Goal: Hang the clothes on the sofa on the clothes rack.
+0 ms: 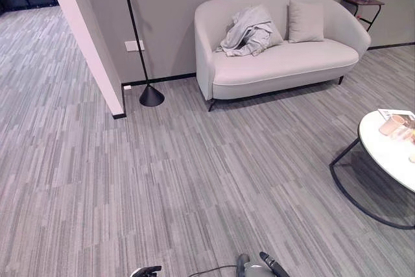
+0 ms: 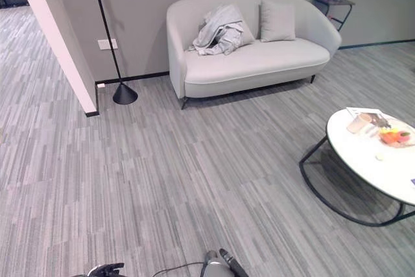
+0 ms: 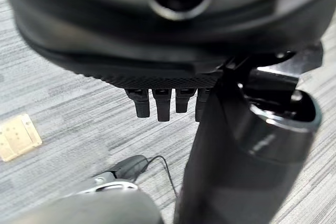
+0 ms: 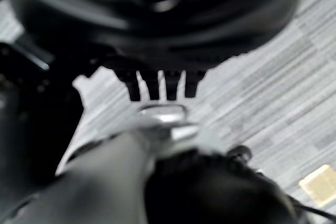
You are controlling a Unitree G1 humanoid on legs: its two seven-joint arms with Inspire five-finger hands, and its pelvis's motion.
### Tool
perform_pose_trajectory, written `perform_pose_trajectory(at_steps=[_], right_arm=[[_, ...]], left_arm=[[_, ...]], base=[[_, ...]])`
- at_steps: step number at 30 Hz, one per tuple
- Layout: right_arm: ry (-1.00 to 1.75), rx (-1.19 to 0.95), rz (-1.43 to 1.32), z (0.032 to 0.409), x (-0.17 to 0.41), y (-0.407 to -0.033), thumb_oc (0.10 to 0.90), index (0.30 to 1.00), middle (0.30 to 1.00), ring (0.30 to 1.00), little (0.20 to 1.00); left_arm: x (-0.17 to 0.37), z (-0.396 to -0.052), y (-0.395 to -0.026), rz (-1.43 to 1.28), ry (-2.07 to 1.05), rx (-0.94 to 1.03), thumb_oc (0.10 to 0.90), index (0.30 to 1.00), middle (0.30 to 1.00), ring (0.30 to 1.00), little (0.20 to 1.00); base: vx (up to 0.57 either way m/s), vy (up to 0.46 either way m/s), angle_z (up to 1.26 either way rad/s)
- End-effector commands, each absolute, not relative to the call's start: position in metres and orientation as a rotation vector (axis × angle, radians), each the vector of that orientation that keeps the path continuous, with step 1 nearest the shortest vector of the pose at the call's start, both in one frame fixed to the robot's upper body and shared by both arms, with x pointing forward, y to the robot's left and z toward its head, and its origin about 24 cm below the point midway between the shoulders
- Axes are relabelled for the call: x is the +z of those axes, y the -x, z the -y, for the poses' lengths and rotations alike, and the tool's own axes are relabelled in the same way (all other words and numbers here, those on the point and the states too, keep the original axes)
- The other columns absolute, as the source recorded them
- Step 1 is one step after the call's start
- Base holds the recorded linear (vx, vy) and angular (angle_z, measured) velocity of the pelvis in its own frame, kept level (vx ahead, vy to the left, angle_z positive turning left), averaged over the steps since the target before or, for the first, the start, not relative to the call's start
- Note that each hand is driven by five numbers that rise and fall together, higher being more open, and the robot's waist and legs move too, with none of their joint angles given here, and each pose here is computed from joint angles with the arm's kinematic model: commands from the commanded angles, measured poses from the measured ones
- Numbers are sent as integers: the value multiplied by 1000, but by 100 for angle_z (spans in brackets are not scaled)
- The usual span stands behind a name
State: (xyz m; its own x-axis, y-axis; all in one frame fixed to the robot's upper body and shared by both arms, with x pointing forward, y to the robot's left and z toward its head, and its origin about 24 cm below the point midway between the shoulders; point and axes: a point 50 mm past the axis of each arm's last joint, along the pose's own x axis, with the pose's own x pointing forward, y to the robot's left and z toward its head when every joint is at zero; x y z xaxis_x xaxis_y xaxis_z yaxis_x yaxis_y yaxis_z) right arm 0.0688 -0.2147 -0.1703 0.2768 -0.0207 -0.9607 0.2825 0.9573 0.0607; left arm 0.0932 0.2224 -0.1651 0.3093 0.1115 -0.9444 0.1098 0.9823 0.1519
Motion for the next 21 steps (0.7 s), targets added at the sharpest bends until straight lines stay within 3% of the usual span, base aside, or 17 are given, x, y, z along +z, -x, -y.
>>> perform_pose_trajectory(at_steps=[1, 11, 16, 21], right_arm=[[-187, -92, -1330, 200, -174, -60, 800, 900, 900, 900, 900], [-99, -31, -1289, 215, -169, -64, 800, 900, 900, 900, 900], [-22, 16, -1218, 224, -162, -76, 800, 900, 900, 900, 900], [-16, -142, -1220, 256, -157, -77, 800, 900, 900, 900, 900]], left_arm=[[-162, -216, -109, -1207, -269, -65, 800, 900, 900, 900, 900], [-163, -201, -114, -1164, -331, -166, 800, 900, 900, 900, 900], [-156, -184, -137, -1029, -543, -378, 800, 900, 900, 900, 900], [-149, -175, -155, -936, -534, -334, 800, 900, 900, 900, 900]], base=[[414, -280, 13], [319, -295, 29], [229, -344, 27], [251, -96, 4]])
